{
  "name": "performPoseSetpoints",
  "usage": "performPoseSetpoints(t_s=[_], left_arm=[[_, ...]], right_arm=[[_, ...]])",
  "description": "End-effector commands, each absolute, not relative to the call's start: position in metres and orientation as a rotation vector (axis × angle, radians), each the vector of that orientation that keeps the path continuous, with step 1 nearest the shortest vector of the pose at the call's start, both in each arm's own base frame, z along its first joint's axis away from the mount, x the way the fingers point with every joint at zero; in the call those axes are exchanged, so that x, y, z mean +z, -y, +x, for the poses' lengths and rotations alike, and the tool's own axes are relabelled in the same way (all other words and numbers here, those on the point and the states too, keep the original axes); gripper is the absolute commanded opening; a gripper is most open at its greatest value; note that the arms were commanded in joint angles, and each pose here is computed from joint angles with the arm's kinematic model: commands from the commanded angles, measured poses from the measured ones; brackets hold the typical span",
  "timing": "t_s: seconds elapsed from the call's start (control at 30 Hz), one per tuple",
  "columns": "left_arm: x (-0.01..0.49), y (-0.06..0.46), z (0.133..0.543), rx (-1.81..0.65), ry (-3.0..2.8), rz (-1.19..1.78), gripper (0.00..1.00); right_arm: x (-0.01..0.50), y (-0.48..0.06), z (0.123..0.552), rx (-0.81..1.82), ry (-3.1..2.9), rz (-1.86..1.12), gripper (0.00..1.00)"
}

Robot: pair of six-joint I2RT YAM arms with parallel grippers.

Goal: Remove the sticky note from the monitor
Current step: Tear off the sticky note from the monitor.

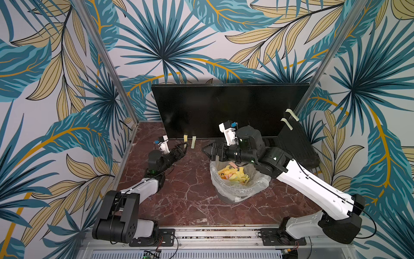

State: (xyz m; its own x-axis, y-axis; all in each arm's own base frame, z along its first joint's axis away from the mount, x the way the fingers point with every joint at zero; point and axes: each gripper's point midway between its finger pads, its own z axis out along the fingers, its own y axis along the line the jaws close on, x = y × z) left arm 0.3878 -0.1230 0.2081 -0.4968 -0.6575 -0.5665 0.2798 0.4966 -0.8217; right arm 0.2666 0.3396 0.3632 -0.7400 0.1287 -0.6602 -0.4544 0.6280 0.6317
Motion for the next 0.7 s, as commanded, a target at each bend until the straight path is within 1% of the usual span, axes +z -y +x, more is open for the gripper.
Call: performPoseSetpoints(t_s=[0.0,0.13,0.23,0.4,0.67], left_arm=[[0.224,0.125,0.393,-1.191,-1.699,-0.271,0.77],[0.225,0.126,0.396,-1.203,-1.698,-0.263,0.67],[0.227,0.128,0.398,-1.206,-1.697,-0.255,0.61],[0.230,0.130,0.401,-1.213,-1.698,-0.246,0.56],[0.230,0.132,0.403,-1.227,-1.710,-0.240,0.52]], right_arm=[[0.373,-0.343,0.267,1.110,-2.133,-0.249,0.95],[0.372,-0.342,0.267,1.105,-2.137,-0.247,0.95],[0.371,-0.341,0.267,1.095,-2.139,-0.246,0.95],[0.370,-0.338,0.267,1.079,-2.142,-0.244,0.95],[0.368,-0.332,0.266,1.062,-2.141,-0.234,0.95]])
